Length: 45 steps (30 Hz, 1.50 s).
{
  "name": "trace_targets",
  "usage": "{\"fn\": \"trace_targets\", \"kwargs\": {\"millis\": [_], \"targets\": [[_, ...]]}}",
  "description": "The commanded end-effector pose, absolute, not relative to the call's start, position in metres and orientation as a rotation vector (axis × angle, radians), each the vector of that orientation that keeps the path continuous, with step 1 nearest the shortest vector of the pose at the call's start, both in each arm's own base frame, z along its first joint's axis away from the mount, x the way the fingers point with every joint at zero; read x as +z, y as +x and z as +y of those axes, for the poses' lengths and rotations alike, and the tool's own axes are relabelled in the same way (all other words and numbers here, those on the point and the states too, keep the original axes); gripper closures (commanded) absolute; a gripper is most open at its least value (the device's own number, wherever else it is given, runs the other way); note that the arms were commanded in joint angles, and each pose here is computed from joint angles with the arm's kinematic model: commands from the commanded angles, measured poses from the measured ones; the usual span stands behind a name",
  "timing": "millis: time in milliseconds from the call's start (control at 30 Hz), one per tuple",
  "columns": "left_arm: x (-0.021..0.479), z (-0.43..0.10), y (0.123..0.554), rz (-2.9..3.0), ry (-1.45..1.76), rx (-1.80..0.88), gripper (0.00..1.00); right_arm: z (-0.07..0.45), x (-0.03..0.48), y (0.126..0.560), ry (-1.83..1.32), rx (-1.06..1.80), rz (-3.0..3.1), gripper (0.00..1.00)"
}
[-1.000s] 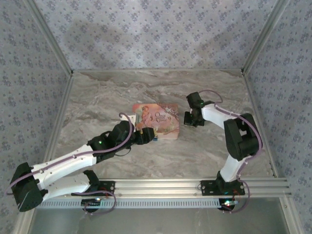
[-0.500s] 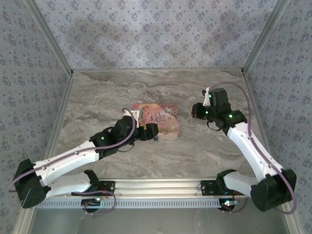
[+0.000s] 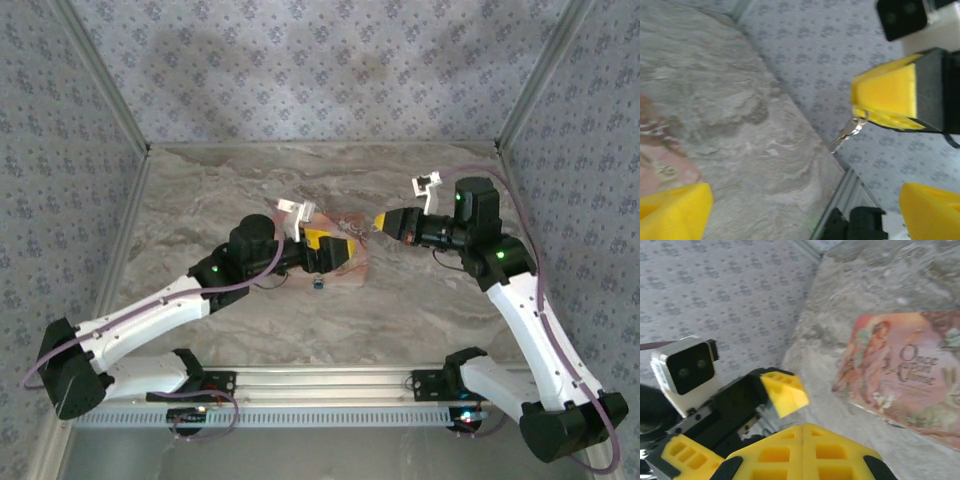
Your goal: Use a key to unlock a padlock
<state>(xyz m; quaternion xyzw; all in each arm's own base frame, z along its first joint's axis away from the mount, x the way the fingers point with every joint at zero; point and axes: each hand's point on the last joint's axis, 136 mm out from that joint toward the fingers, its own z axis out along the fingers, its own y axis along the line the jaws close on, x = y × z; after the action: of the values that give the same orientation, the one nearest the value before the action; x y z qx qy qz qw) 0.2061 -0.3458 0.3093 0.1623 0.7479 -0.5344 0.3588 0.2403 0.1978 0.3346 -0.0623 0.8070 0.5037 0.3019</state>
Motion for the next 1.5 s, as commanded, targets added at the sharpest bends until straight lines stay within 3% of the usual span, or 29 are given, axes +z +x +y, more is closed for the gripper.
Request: {"fn": "trace_targets", "kwargs": {"millis": [0, 200, 333, 533, 633, 833, 900, 1000, 1167, 1467], "targets": [[0.356, -0.361, 0.185, 1.732, 0.591, -1.540, 0.03, 0.209, 0.366, 0.217, -0.251, 1.509, 2.070, 1.00], [0.367, -0.377, 0.172, 1.666, 0.697, -1.620, 0.03, 0.215, 0.366, 0.208, -0.253, 1.590, 2.082, 1.00], [0.369, -0.388, 0.168, 1.664, 0.747, -1.634, 0.08, 0.217, 0.366, 0.206, -0.253, 1.608, 2.086, 1.00], [0.373, -0.393, 0.166, 1.651, 0.773, -1.650, 0.30, 0.218, 0.364, 0.205, -0.254, 1.624, 2.095, 1.00], [0.372, -0.391, 0.166, 1.656, 0.768, -1.640, 0.45, 0.219, 0.361, 0.206, -0.252, 1.626, 2.104, 1.00], [0.368, -0.386, 0.167, 1.677, 0.757, -1.609, 0.58, 0.220, 0.357, 0.205, -0.258, 1.633, 2.119, 1.00], [0.367, -0.384, 0.167, 1.682, 0.752, -1.596, 0.58, 0.220, 0.354, 0.205, -0.258, 1.632, 2.126, 1.00], [0.365, -0.381, 0.168, 1.694, 0.741, -1.576, 0.46, 0.220, 0.354, 0.204, -0.260, 1.635, 2.130, 1.00], [0.362, -0.380, 0.169, 1.701, 0.734, -1.566, 0.49, 0.219, 0.352, 0.205, -0.256, 1.634, 2.134, 1.00], [0.356, -0.379, 0.168, 1.718, 0.736, -1.566, 0.80, 0.219, 0.354, 0.205, -0.253, 1.638, 2.129, 1.00]]}}
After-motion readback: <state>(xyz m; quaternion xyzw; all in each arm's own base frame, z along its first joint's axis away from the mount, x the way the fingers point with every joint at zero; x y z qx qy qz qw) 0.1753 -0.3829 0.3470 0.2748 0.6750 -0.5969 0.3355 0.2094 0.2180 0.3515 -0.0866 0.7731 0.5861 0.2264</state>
